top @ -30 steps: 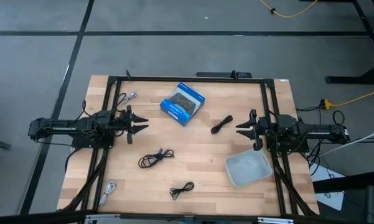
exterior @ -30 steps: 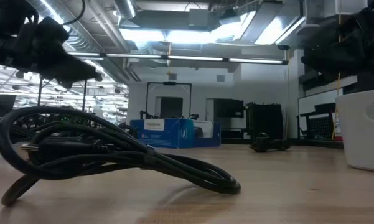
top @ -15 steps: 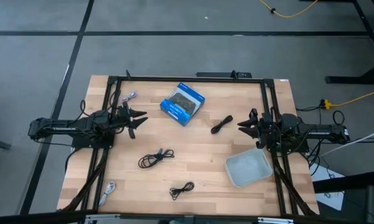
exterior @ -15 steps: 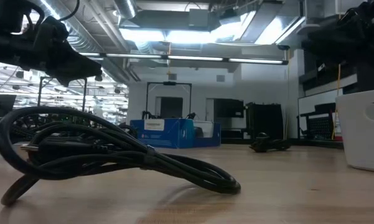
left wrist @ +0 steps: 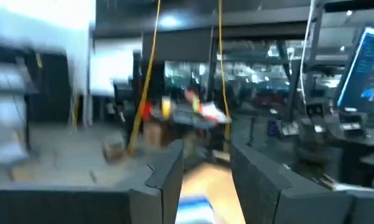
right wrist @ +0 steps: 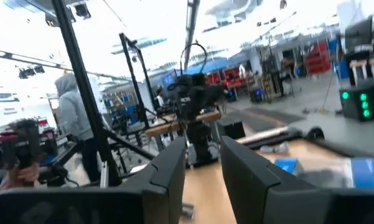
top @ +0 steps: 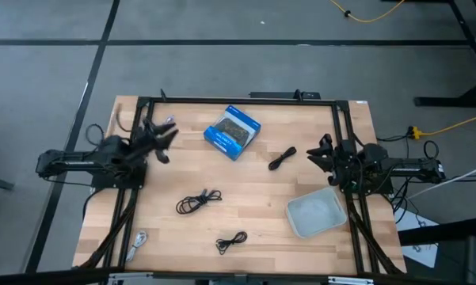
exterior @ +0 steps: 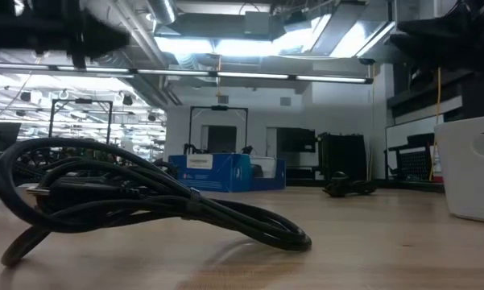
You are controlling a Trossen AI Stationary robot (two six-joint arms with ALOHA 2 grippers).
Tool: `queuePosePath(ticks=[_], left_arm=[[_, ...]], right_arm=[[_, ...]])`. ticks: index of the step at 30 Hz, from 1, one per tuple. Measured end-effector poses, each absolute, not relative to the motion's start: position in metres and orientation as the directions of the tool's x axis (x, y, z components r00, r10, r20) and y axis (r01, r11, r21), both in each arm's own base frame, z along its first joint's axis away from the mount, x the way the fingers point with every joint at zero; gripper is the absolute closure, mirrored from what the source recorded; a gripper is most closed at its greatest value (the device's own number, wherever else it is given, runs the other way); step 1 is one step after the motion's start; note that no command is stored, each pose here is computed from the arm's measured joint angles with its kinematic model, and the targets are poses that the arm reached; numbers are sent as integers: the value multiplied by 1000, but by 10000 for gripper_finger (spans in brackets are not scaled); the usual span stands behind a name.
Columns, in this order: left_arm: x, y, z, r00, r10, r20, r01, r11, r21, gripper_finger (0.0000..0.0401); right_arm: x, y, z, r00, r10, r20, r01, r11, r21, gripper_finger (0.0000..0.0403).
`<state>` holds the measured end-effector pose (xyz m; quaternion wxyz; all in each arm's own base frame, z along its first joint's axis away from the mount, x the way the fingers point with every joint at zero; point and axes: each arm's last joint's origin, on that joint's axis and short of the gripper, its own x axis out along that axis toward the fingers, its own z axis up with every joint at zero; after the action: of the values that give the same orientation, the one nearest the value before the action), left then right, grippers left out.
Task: Pick and place USB-C Cables
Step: Put the gray charger cable into the gray bin
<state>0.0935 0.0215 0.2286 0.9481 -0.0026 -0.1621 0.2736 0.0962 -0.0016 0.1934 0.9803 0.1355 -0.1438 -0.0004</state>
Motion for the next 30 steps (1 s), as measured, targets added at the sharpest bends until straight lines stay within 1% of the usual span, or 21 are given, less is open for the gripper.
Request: queuePosePath(ticks=[2,5,8,9,10,11,14,17,21,24,26,30], left_arm=[[89,23,255,766,577,283,-595,803,-28,277],[86,27,290,678,715,174,-732,679,63,277],[86,31,316,539,842,35,-830,523,191,277],[87,32,322,495,869,-7,-848,485,215,277],[88,34,326,469,882,-52,-854,468,227,277],[90,35,328,459,883,-100,-854,469,224,277],[98,39,330,472,844,-256,-841,518,156,277],[110,47,318,441,798,-410,-831,536,148,277],[124,70,296,330,728,-601,-831,526,181,277],[129,93,283,215,697,-683,-838,492,237,277],[129,109,274,159,660,-734,-835,486,257,277],[125,138,257,94,558,-825,-837,493,238,277]], right_arm=[[96,-2,195,953,-40,301,-36,970,241,297],[96,-2,195,952,-41,302,-29,975,221,297],[96,-2,195,955,-41,295,-28,974,224,297],[96,-2,194,956,-41,291,-27,974,224,297],[96,-2,194,956,-41,289,-27,974,225,297],[96,-2,194,956,-41,289,-26,974,225,297],[96,-2,194,956,-41,292,-27,974,225,297],[96,-2,195,953,-41,301,-29,974,224,297],[96,-2,195,954,-41,296,-30,973,229,297],[96,-2,194,956,-40,290,-35,967,252,297],[96,-2,193,959,-39,281,-39,963,267,297],[97,-1,191,966,-34,255,-46,952,304,297]])
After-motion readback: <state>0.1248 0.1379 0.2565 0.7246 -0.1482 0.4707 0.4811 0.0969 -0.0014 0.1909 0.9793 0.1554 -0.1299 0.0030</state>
